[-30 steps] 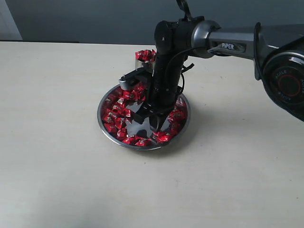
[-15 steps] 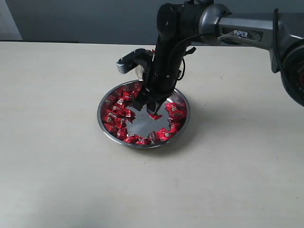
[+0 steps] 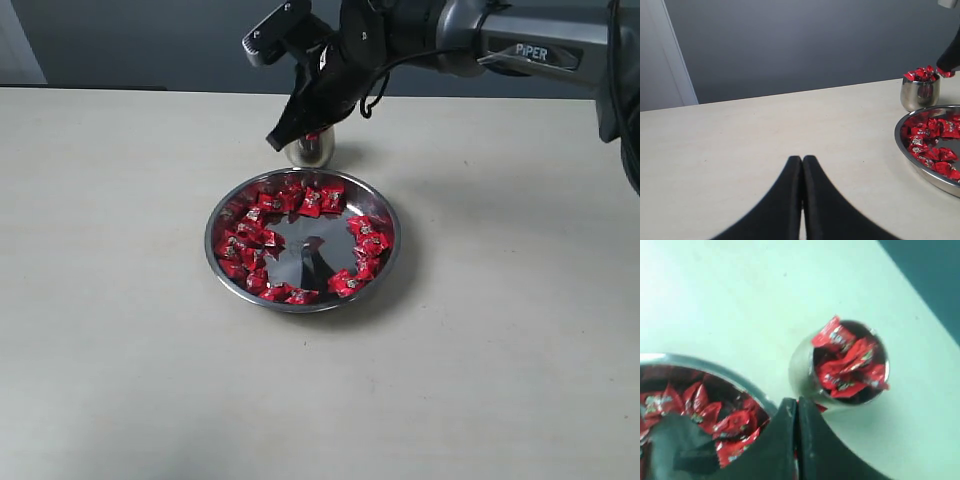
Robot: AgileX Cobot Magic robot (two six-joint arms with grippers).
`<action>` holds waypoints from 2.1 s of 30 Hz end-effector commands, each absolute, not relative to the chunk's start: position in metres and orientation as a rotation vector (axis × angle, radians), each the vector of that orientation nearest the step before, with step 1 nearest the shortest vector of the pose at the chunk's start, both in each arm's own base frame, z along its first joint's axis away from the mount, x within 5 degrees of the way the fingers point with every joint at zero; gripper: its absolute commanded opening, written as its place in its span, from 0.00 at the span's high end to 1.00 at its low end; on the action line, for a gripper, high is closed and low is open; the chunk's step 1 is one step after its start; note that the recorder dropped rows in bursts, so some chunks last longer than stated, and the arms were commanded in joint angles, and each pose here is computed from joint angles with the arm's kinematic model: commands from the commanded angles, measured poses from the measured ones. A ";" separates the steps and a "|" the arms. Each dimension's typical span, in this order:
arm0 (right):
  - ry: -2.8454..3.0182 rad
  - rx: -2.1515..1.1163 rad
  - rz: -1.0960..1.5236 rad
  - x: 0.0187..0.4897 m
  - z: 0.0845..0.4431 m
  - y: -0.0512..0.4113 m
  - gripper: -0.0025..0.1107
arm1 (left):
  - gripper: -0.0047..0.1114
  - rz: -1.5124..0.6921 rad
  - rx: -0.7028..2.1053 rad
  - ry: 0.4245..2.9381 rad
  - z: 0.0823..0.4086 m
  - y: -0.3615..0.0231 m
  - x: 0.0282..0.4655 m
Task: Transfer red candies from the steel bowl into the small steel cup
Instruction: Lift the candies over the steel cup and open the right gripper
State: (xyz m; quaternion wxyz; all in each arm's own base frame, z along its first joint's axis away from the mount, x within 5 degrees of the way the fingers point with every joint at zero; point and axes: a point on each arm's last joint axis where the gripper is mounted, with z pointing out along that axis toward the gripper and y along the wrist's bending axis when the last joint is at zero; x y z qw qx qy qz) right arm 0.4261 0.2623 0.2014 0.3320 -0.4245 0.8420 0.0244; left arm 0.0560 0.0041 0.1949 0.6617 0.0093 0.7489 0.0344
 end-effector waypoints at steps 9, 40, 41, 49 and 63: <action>2.042 -0.642 0.244 0.468 0.225 0.226 0.98 | 0.96 0.065 0.022 1.685 0.195 0.004 0.056; 2.118 -0.686 0.278 0.468 0.164 0.250 0.98 | 0.96 0.065 0.022 1.685 0.195 0.004 0.056; 2.118 -0.686 0.278 0.468 0.164 0.250 0.98 | 0.96 0.065 0.022 1.685 0.195 0.004 0.056; 2.115 -0.695 0.271 0.468 0.164 0.250 0.98 | 0.96 0.065 0.022 1.685 0.195 0.004 0.056; 2.114 -0.699 0.272 0.467 0.166 0.250 0.77 | 0.96 0.065 0.022 1.685 0.195 0.004 0.056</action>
